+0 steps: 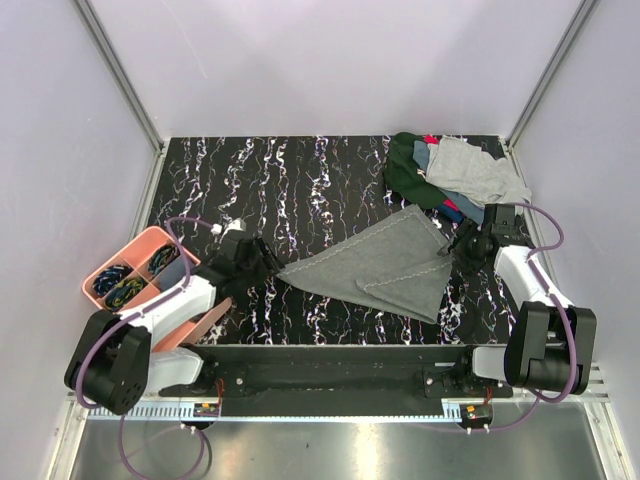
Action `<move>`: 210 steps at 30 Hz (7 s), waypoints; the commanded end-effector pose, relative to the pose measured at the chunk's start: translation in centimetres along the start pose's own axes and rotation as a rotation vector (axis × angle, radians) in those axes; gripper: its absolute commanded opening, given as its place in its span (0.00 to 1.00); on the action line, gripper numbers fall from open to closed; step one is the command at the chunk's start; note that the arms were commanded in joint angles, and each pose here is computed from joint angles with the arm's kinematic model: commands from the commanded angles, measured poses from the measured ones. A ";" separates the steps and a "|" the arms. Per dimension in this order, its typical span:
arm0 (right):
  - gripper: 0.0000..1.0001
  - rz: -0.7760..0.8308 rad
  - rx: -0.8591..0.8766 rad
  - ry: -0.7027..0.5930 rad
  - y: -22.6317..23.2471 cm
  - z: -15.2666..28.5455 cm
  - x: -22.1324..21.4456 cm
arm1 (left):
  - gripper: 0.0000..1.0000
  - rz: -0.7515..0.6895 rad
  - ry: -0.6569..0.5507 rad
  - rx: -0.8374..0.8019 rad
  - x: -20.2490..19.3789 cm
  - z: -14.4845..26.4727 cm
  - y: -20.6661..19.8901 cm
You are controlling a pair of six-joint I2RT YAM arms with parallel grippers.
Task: Fold the napkin, place the utensils inside, and roll it up
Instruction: Fold the napkin
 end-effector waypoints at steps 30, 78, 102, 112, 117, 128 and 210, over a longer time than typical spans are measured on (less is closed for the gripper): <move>0.64 0.044 0.062 0.018 1.0 0.8 -0.2 | 0.32 0.098 -0.027 -0.015 -0.7 -2.7 0.4; 0.64 0.079 0.094 -0.038 1.3 2.0 0.2 | 0.00 -0.539 -0.081 -0.781 -3.6 -1.8 -28.4; 0.65 0.089 0.107 -0.046 0.9 2.4 -0.4 | 0.00 -0.829 0.083 -1.117 -13.6 -0.4 -34.5; 0.65 0.081 0.115 -0.029 0.7 2.4 -1.1 | 0.00 -0.901 0.106 -1.140 -15.0 -1.0 -35.1; 0.65 0.078 0.113 -0.035 0.5 2.4 -1.1 | 0.00 -0.926 0.108 -1.143 -15.2 -1.3 -35.5; 0.65 0.077 0.111 -0.029 0.4 2.2 -1.2 | 0.00 -0.983 0.142 -1.169 -16.9 -1.4 -35.9; 0.80 -0.132 -0.005 0.163 -2.2 4.6 -7.5 | 0.66 -0.353 0.094 -0.636 -3.0 -6.5 -21.1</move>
Point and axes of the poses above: each gripper's point midway between its finger pads, its own z axis back along the fingers, its own y axis along the line the jaws close on, x = y × z, the point moved 1 cm from there along z, back along the fingers, and after that the axes turned 10 degrees about -z, right-handed, at the moved point
